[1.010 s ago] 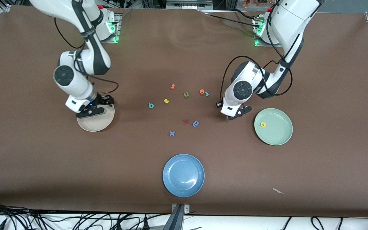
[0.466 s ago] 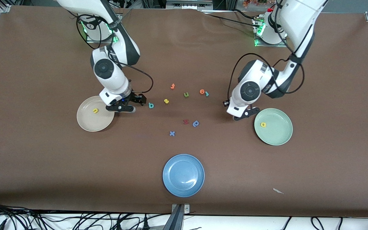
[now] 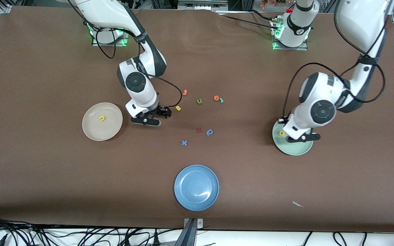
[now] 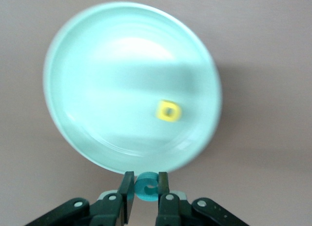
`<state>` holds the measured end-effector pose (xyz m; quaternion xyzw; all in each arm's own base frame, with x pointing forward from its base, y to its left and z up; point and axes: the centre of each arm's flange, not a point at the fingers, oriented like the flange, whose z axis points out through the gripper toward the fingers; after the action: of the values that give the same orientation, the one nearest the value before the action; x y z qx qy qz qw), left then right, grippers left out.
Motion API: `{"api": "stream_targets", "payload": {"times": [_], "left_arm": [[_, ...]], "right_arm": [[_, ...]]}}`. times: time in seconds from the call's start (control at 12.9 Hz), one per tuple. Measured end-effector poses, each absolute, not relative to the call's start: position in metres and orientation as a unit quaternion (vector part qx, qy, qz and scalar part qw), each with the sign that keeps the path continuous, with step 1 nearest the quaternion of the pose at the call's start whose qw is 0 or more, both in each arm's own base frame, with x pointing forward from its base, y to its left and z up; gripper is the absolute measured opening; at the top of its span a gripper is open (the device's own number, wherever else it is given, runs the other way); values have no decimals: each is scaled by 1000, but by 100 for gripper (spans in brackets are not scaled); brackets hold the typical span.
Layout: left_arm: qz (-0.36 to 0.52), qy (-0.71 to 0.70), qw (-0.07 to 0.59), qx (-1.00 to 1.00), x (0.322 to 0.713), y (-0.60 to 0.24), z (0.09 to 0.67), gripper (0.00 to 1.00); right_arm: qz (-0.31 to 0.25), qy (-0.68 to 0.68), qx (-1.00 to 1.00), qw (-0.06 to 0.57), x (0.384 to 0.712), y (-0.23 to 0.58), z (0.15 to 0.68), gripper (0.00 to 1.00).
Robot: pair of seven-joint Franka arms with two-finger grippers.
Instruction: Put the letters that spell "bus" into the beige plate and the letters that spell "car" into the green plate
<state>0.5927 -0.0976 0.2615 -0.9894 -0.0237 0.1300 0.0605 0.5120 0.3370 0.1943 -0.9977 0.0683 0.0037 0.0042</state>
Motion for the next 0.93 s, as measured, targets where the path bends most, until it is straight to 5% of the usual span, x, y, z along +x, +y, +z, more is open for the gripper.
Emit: {"api": "stream_targets", "payload": {"times": [0.31,0.47,0.7,0.78,0.93], "left_arm": [[149,14,48,-988,593,-83,224,30],[155,19,44,-987,591,-87,213,48],[154,1,18,-988,589,-118,225,81],[157,-23,6,-987,587,-132,230,92],[159,-83,-1,-984,579,-166,241,95]], "right_arm": [[11,58,-998,-3,504,347,180,100],[13,54,-998,-6,500,352,176,94],[13,51,-999,-6,497,356,174,59],[13,50,-999,-6,497,356,174,59],[12,50,-999,-5,498,357,176,51]]}}
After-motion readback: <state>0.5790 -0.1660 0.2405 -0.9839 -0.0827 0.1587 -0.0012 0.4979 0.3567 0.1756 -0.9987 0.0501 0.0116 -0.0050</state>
